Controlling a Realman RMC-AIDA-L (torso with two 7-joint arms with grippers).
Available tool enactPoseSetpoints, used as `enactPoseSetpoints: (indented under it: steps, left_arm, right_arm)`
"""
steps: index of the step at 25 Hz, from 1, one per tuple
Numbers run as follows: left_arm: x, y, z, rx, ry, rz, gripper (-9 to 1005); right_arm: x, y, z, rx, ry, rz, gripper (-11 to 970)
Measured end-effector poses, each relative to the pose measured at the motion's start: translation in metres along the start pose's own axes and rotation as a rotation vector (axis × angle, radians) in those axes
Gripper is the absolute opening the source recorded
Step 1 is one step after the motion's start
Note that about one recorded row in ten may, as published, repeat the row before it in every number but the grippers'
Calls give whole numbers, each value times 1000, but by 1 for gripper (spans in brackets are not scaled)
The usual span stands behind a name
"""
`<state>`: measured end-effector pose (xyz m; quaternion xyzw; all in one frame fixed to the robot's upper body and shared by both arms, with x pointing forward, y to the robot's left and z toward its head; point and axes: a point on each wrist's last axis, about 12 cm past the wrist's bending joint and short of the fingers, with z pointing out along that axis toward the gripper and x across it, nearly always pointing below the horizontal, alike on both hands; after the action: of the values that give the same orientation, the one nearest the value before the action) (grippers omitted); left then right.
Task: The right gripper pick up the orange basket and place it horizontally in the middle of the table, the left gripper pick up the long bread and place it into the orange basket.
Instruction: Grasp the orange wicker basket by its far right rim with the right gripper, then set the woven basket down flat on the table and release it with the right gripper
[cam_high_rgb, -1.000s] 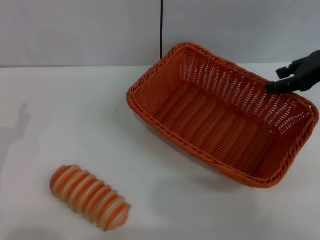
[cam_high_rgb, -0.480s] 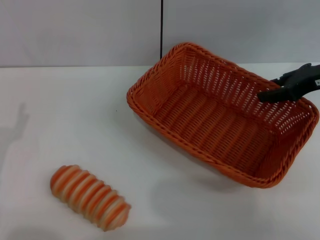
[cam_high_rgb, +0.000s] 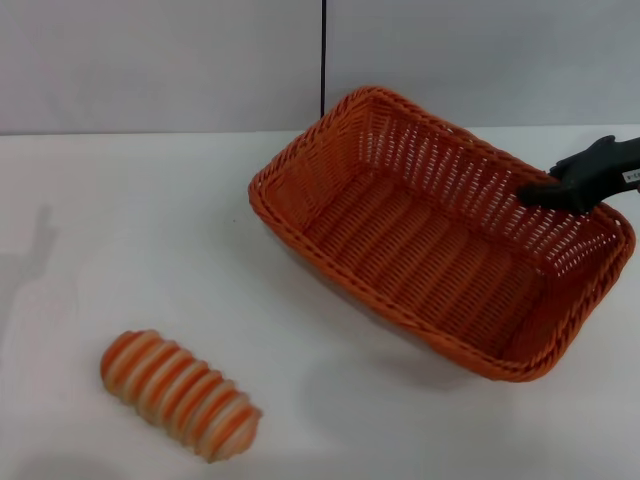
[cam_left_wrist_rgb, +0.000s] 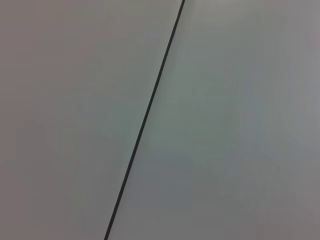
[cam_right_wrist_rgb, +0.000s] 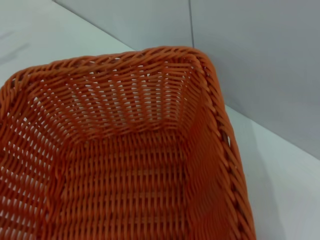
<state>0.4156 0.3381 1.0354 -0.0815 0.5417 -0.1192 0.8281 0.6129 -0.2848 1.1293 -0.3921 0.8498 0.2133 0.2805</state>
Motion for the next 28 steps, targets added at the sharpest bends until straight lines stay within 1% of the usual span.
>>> enactPoseSetpoints:
  steps: [1, 7, 14, 15, 16, 17, 21, 28]
  left_arm:
    - [0, 0, 0, 0, 0, -2, 827]
    - [-1, 1, 0, 0, 0, -22, 826]
    - [-1, 2, -2, 0, 2, -19, 821]
    - [-1, 2, -2, 0, 2, -20, 820]
    - [-1, 2, -2, -1, 1, -20, 820]
    - [-1, 2, -2, -1, 1, -20, 819]
    - [-2, 2, -2, -1, -4, -18, 816]
    - [-1, 0, 0, 9, -5, -23, 810]
  right_arm:
    - [1, 0, 0, 1, -1, -1, 193]
    - [3, -1, -1, 3, -24, 6, 166]
    - [7, -3, -16, -9, -181, 40, 165]
    - [8, -3, -20, -11, -210, 44, 165]
    - [9, -4, -30, -6, -276, 49, 165]
    - [9, -4, -30, -6, -276, 49, 165]
    - [12, -3, -47, 1, -425, 51, 165]
    - [10, 3, -52, -36, -514, 19, 166]
